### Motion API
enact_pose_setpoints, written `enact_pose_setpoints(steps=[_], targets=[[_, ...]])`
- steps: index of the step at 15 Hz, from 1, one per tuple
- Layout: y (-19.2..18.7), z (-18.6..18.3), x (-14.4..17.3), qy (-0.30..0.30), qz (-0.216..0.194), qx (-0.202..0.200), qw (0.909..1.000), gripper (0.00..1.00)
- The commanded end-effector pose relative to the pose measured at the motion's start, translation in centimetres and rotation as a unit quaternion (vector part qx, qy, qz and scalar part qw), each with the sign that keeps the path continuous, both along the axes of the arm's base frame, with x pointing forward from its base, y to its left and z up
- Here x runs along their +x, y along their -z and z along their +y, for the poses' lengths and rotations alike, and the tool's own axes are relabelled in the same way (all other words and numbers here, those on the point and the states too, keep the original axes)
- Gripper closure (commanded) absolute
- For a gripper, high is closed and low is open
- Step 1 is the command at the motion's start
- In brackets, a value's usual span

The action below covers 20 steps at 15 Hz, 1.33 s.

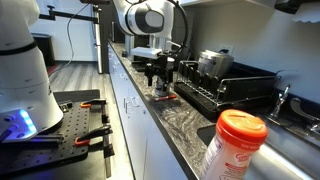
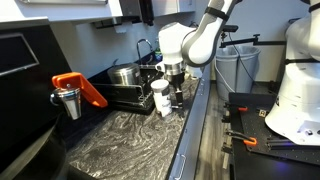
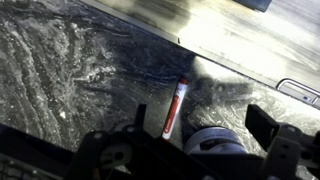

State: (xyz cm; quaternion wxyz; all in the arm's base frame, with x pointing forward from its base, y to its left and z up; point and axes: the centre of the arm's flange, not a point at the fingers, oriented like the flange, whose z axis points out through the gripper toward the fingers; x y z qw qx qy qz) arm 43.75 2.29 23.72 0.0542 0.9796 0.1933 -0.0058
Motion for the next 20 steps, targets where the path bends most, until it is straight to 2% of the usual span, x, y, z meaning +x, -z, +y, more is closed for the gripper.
enact_pose_setpoints(steps=[1, 5, 11, 16, 17, 18, 19, 20], targets=[[0.5, 0.0, 0.5, 0.021, -0.013, -0.001, 0.9997, 0.0], [1.8, 0.3, 0.7, 0.043, -0.017, -0.001, 0.9989, 0.0], [3.7, 0.1, 2.2, 0.093, -0.06, 0.01, 0.9938, 0.0], [4.7, 0.2, 3.5, 0.1, -0.06, 0.014, 0.9931, 0.01], [4.8, 0.1, 3.7, 0.099, -0.061, 0.014, 0.9932, 0.25], [4.9, 0.2, 3.8, 0.099, -0.062, 0.014, 0.9931, 0.26], [4.8, 0.2, 3.9, 0.098, -0.063, 0.014, 0.9931, 0.31], [4.7, 0.1, 3.9, 0.097, -0.065, 0.013, 0.993, 0.4]])
